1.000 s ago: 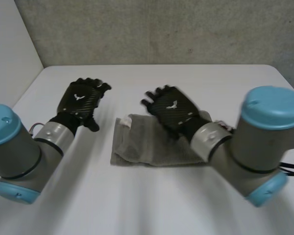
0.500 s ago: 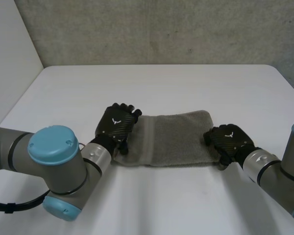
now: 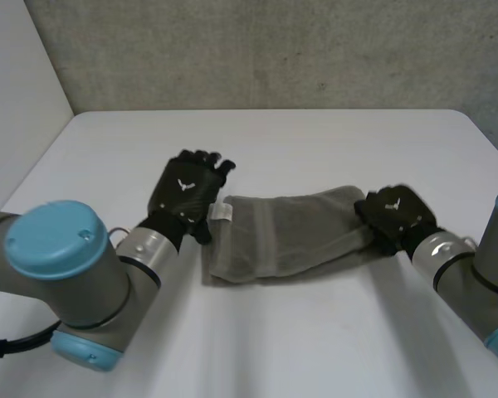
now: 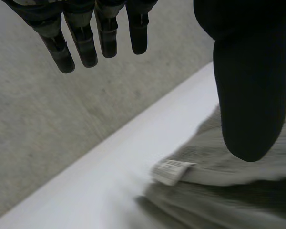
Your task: Fold the towel.
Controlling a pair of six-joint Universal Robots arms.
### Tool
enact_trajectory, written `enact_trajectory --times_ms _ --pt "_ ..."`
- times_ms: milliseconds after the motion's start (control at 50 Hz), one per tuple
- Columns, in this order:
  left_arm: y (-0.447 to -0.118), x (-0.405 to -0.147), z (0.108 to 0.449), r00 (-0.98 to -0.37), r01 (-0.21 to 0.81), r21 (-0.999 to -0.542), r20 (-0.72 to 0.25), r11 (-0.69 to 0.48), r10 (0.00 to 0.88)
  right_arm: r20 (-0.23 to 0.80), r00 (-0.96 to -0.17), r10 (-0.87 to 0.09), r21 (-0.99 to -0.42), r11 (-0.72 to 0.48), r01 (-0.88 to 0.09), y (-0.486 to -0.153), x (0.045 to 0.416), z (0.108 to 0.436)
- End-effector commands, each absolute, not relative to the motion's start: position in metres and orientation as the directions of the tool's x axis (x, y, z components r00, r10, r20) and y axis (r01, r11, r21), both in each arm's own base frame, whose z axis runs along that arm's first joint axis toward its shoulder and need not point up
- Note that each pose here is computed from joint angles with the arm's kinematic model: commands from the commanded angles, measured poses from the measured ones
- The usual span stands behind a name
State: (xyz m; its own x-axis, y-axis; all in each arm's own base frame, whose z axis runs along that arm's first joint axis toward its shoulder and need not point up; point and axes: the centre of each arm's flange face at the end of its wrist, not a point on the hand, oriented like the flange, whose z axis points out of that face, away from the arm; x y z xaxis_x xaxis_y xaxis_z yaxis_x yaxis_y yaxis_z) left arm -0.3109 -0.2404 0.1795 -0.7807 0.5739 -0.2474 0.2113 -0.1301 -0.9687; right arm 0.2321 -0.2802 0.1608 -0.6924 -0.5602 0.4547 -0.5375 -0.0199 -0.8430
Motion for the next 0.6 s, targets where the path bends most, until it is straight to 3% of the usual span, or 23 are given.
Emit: enact_trajectory --times_ms 20,40,80,100,140,160,180,200,300,340,420,460,480,520,540,600 --pt "-0.256 -0.289 0.223 -0.837 0.161 -0.964 -0.247 -0.212 0.489 0.690 -0.481 -0.541 -0.709 -0.367 -0.602 -0.246 0.296 0.202" --pt "-0.256 -0.289 0.223 -0.837 0.161 -0.964 -0.247 -0.213 0.489 0.690 -0.481 -0.541 -0.708 -0.368 -0.602 -0.246 0.296 0.202" --pt "-0.261 -0.283 0.233 -0.851 0.150 -0.961 -0.245 -0.232 0.464 0.736 -0.382 -0.559 -0.666 -0.493 -0.560 -0.222 0.337 0.201" --pt "-0.261 -0.283 0.233 -0.851 0.150 -0.961 -0.245 -0.232 0.464 0.736 -0.381 -0.559 -0.665 -0.493 -0.560 -0.222 0.337 0.201" --pt "-0.263 -0.280 0.236 -0.858 0.141 -0.962 -0.237 -0.235 0.456 0.766 -0.279 -0.580 -0.628 -0.580 -0.519 -0.202 0.371 0.188" --pt "-0.265 -0.277 0.237 -0.865 0.132 -0.964 -0.225 -0.231 0.449 0.766 -0.278 -0.580 -0.628 -0.580 -0.519 -0.202 0.372 0.188" --pt "-0.267 -0.274 0.238 -0.871 0.120 -0.967 -0.211 -0.224 0.444 0.776 -0.229 -0.588 -0.613 -0.618 -0.491 -0.191 0.386 0.182" --pt "-0.267 -0.274 0.238 -0.871 0.120 -0.967 -0.210 -0.224 0.444 0.776 -0.229 -0.588 -0.613 -0.619 -0.491 -0.191 0.386 0.182" --pt "-0.269 -0.271 0.235 -0.879 0.080 -0.978 -0.159 -0.190 0.449 0.735 -0.006 -0.678 -0.604 -0.651 -0.460 -0.153 0.405 0.130" --pt "-0.268 -0.270 0.233 -0.880 0.082 -0.980 -0.157 -0.183 0.449 0.735 0.012 -0.678 -0.595 -0.653 -0.467 -0.150 0.405 0.125" --pt "-0.267 -0.269 0.231 -0.879 0.085 -0.981 -0.157 -0.177 0.451 0.740 -0.028 -0.672 -0.605 -0.648 -0.462 -0.158 0.403 0.134" --pt "-0.268 -0.269 0.231 -0.879 0.084 -0.980 -0.158 -0.179 0.451 0.752 -0.132 -0.646 -0.631 -0.647 -0.428 -0.166 0.400 0.164" --pt "-0.268 -0.269 0.231 -0.879 0.084 -0.980 -0.158 -0.179 0.451 0.752 -0.133 -0.646 -0.631 -0.647 -0.428 -0.166 0.400 0.164" --pt "-0.270 -0.270 0.233 -0.880 0.079 -0.979 -0.157 -0.186 0.448 0.692 -0.270 -0.670 -0.715 -0.583 -0.387 -0.177 0.387 0.193" --pt "-0.270 -0.270 0.233 -0.880 0.079 -0.979 -0.157 -0.186 0.448 0.691 -0.271 -0.670 -0.715 -0.582 -0.386 -0.177 0.387 0.194" --pt "-0.269 -0.273 0.234 -0.876 0.075 -0.978 -0.157 -0.194 0.455 0.590 -0.390 -0.707 -0.806 -0.491 -0.330 -0.190 0.373 0.211"
